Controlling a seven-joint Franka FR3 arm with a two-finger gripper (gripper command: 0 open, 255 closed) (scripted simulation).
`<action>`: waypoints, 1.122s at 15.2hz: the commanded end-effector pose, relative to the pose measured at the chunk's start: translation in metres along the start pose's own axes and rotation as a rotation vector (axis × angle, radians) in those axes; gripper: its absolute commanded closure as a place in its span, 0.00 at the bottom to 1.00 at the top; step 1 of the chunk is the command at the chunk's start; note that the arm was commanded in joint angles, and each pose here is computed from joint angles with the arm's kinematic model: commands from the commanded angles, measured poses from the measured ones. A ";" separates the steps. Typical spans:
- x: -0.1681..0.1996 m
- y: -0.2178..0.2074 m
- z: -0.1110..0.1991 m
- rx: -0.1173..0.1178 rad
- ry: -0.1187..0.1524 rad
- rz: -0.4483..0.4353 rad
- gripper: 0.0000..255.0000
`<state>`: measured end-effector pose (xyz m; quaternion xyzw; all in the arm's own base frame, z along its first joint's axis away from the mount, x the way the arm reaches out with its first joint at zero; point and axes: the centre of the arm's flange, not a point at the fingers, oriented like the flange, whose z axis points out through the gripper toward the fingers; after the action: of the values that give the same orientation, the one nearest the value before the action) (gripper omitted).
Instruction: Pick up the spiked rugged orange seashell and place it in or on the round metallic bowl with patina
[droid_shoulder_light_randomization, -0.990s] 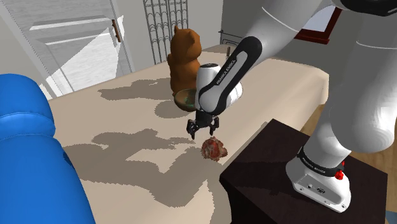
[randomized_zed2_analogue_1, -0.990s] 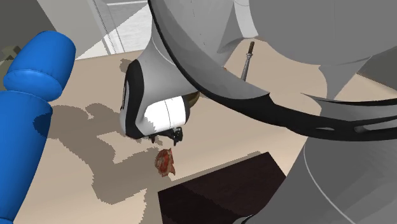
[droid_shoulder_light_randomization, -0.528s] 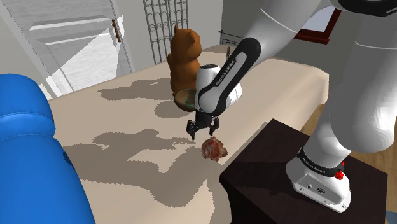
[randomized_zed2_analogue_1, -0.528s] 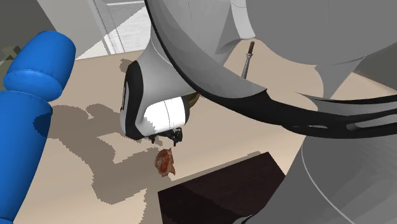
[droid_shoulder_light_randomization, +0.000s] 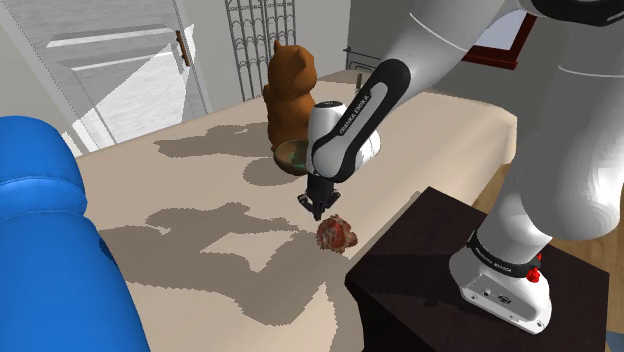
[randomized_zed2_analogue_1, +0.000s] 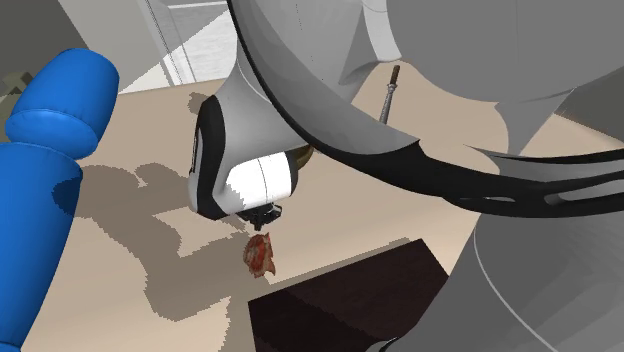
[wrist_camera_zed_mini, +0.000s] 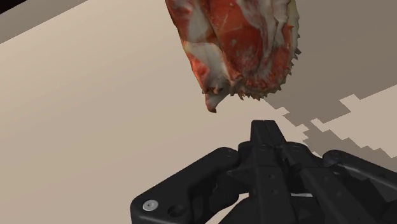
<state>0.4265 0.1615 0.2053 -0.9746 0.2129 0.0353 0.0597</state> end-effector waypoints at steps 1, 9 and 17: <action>0.000 0.000 0.000 0.000 0.000 0.000 1.00; -0.039 0.079 -0.031 0.272 -0.122 -0.006 0.00; -0.047 0.073 0.005 0.288 -0.129 -0.006 0.00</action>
<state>0.3541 0.1118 0.2034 -0.9524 0.2083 0.0671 0.2123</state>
